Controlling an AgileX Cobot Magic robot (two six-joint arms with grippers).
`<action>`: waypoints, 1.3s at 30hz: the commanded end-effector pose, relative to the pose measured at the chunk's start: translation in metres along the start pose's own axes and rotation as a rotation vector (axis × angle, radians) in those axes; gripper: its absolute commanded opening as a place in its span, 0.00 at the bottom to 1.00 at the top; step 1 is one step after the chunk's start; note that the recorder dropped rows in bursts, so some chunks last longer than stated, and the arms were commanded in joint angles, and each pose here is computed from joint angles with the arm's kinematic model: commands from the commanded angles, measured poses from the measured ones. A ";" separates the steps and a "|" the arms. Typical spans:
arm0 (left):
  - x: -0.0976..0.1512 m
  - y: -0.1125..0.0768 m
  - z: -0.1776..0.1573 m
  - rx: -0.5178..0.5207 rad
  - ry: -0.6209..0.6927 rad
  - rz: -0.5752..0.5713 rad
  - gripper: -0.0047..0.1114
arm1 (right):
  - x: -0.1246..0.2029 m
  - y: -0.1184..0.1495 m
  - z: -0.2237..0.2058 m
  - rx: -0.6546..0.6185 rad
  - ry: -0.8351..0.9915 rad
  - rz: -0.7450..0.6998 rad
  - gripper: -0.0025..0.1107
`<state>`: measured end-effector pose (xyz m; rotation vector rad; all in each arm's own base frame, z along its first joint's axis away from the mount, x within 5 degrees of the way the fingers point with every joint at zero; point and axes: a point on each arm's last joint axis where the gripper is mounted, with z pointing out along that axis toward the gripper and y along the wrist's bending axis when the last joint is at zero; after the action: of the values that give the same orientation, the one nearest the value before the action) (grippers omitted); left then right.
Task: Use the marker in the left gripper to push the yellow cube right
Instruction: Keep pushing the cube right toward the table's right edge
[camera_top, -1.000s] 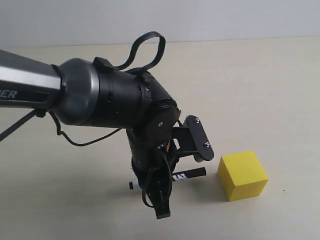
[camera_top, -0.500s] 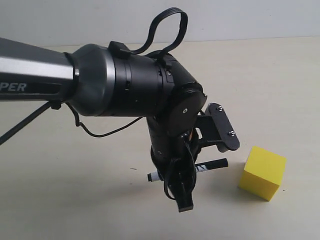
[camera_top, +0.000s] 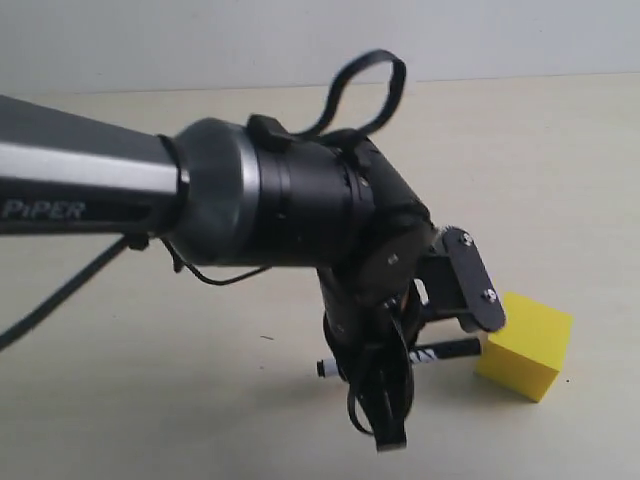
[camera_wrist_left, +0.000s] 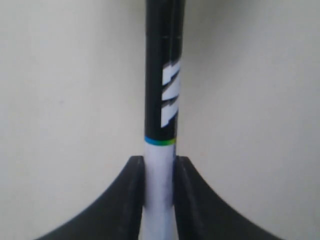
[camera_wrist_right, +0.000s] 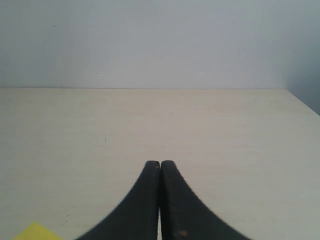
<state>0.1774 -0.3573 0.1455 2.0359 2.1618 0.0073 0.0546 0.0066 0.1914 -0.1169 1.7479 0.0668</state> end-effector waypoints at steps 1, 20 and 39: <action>-0.010 -0.024 -0.002 -0.009 0.018 0.093 0.04 | 0.001 0.000 0.000 0.006 -0.005 -0.004 0.02; -0.011 0.000 -0.002 -0.102 -0.048 0.110 0.04 | 0.001 0.000 0.000 0.006 -0.005 -0.004 0.02; -0.020 -0.019 -0.005 -0.048 -0.081 0.080 0.04 | 0.001 0.000 0.000 0.006 -0.005 -0.004 0.02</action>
<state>0.1710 -0.3662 0.1453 2.0844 2.0420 0.0786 0.0546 0.0066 0.1914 -0.1169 1.7479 0.0668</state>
